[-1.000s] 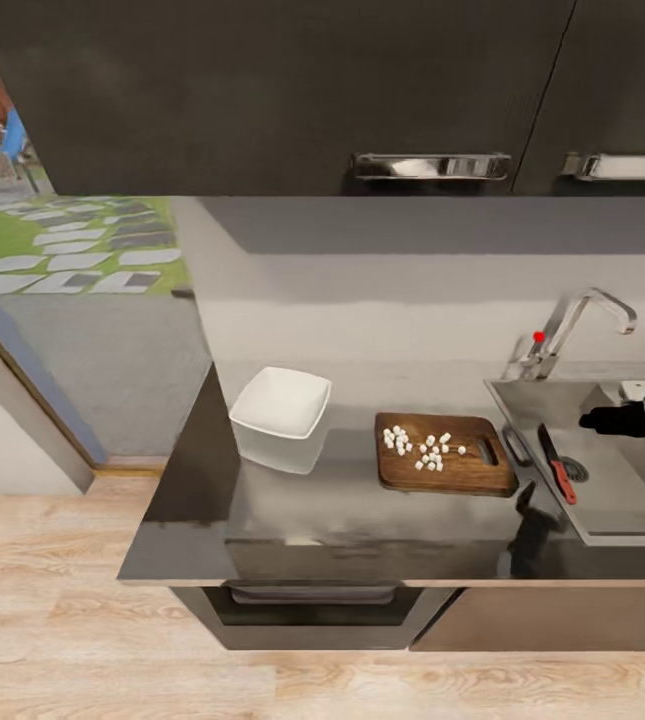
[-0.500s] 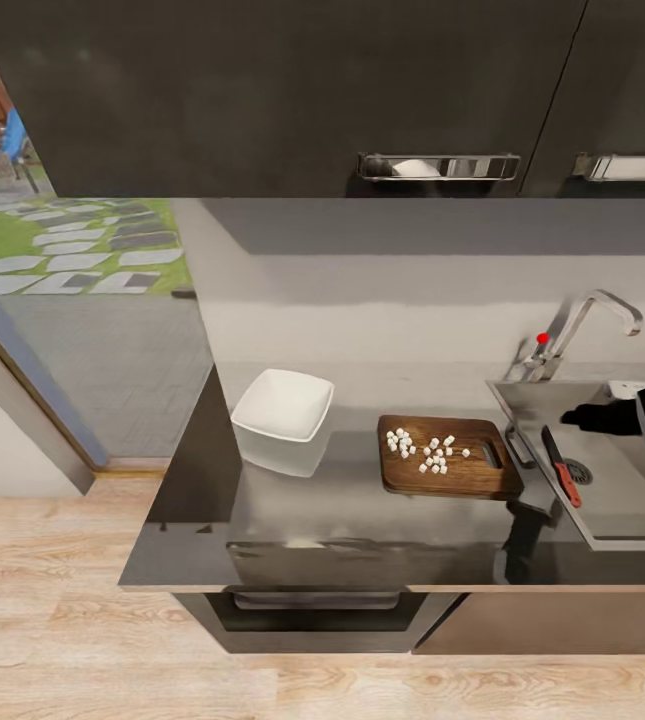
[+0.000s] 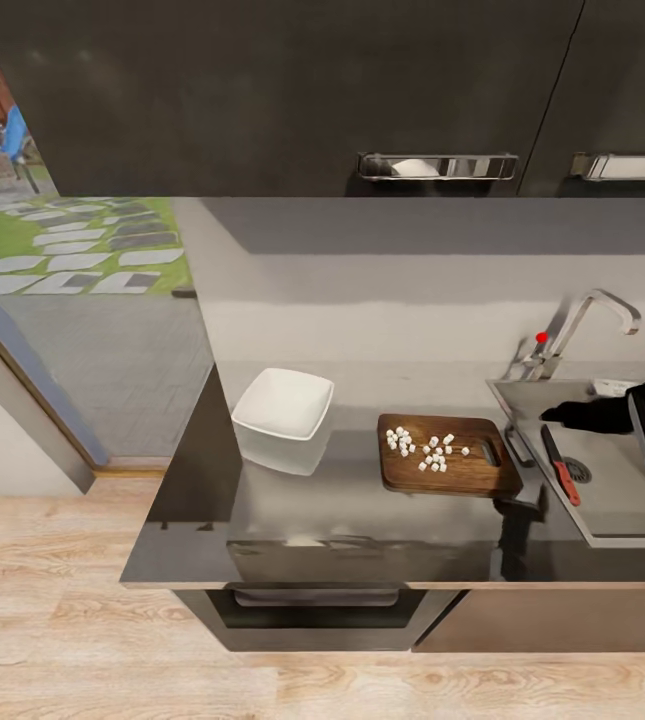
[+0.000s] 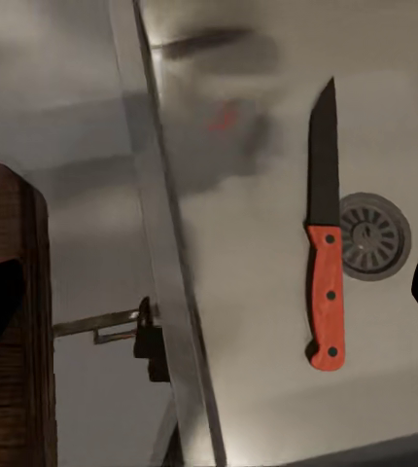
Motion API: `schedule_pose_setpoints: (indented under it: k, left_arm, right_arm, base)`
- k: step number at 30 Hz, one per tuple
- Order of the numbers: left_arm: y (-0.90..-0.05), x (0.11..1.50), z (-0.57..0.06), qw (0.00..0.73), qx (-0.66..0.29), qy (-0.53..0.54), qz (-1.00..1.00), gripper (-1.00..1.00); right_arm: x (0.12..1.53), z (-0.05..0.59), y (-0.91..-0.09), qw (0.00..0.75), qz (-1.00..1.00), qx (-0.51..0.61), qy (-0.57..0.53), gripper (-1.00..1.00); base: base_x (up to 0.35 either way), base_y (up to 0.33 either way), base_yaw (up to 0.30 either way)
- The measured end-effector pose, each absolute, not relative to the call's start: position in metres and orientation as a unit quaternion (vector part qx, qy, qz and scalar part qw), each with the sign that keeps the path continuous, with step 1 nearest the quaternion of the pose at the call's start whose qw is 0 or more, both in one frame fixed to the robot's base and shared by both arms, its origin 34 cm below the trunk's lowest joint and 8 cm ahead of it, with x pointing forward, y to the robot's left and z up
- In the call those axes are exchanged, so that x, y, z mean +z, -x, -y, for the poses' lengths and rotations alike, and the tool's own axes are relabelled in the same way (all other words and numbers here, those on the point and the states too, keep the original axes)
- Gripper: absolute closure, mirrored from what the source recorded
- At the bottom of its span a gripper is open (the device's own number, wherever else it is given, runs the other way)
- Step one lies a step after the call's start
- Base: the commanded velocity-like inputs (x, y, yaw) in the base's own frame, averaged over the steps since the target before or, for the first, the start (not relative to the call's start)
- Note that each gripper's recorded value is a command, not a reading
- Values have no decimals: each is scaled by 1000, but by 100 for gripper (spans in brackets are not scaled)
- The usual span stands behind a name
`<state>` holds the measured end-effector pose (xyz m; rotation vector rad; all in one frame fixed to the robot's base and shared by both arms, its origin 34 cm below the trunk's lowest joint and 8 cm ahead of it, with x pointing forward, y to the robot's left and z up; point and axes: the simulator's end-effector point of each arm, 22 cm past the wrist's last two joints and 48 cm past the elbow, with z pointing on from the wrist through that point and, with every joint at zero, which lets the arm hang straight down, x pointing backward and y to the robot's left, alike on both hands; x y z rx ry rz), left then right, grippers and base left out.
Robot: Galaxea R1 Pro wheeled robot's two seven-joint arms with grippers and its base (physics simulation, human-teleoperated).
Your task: In the kitchen, take the Vidalia onion out of the sink, dice it on the chopping board with the paring knife, put the diced onion into the bowl on the countertop, then place both the paring knife and the chopping board into the sink.
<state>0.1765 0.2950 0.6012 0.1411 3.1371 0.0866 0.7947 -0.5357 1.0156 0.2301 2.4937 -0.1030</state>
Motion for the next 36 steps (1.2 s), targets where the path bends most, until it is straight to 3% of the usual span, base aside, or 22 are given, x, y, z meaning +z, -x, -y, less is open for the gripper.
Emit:
schedule_pose_setpoints:
  k: [11,36]
  left_arm:
    - [-176,601,-295,0,28,-45,-999,-100]
    - [-170,600,-296,-8,28,-45,-999,-100]
  right_arm:
    - [995,460,-814,294,-955,-24,-14,-100]
    - [983,468,-811,284,-958,-33,-14,-100]
  base:
    - [-2,0,0]
    - [-27,4,0]
